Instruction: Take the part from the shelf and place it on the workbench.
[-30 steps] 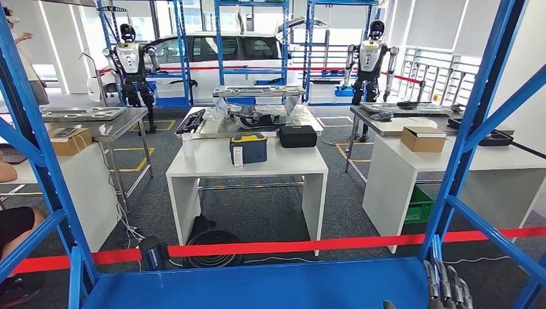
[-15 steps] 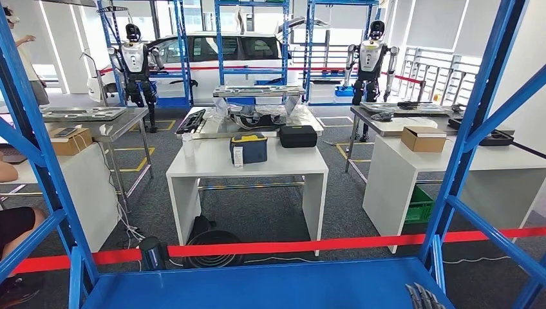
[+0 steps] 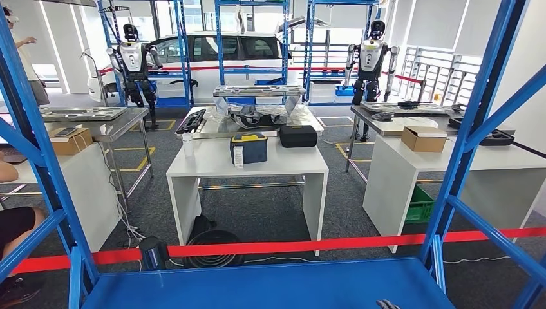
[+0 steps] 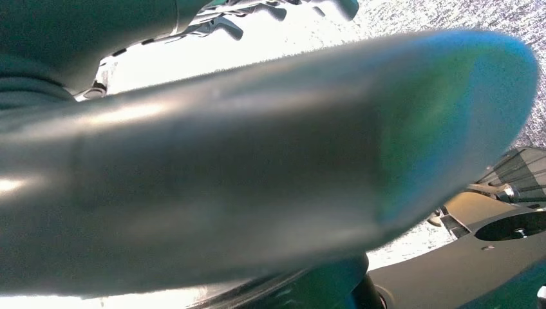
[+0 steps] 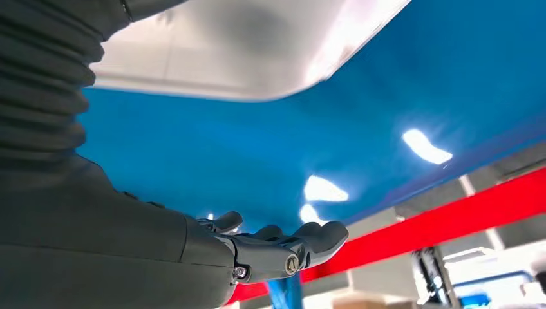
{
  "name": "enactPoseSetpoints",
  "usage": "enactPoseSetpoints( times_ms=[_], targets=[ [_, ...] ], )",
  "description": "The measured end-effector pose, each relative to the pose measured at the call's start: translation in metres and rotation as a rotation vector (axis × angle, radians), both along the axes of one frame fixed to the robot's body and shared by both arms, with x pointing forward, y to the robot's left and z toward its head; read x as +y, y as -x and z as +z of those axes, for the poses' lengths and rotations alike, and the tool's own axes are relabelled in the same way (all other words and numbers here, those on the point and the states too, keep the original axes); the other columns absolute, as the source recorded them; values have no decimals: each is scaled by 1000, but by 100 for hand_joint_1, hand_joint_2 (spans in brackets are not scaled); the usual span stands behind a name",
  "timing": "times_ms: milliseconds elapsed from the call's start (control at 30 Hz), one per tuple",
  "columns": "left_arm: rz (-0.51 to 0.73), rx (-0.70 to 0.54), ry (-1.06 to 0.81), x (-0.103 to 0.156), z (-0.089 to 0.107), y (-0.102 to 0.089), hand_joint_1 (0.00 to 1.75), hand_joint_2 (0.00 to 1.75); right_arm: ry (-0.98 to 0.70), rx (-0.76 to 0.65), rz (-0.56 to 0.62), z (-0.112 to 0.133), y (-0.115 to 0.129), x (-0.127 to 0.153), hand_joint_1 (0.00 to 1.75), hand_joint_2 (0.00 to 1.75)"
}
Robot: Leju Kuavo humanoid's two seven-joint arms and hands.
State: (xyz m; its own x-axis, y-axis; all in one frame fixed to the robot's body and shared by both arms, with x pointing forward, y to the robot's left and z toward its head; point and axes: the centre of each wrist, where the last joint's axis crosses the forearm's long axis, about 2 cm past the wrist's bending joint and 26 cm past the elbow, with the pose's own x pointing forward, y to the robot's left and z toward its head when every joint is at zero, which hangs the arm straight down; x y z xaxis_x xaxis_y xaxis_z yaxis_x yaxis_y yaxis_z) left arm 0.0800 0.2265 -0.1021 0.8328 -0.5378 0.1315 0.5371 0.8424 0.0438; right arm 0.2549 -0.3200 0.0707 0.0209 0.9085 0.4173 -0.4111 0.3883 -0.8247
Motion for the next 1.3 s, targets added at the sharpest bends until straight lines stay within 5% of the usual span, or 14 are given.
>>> enactPoseSetpoints(
  times_ms=[467, 833, 1300],
  targets=[
    [0, -1, 0, 0, 0, 0, 0, 0, -8, -13, 31, -4, -8, 17, 0, 175],
    [11, 0, 2, 0, 0, 0, 0, 0, -24, -171, 130, 21, -9, 62, 0, 175],
    [12, 0, 1, 0, 0, 0, 0, 0, -60, -179, 191, 28, -11, 80, 0, 175]
  ],
)
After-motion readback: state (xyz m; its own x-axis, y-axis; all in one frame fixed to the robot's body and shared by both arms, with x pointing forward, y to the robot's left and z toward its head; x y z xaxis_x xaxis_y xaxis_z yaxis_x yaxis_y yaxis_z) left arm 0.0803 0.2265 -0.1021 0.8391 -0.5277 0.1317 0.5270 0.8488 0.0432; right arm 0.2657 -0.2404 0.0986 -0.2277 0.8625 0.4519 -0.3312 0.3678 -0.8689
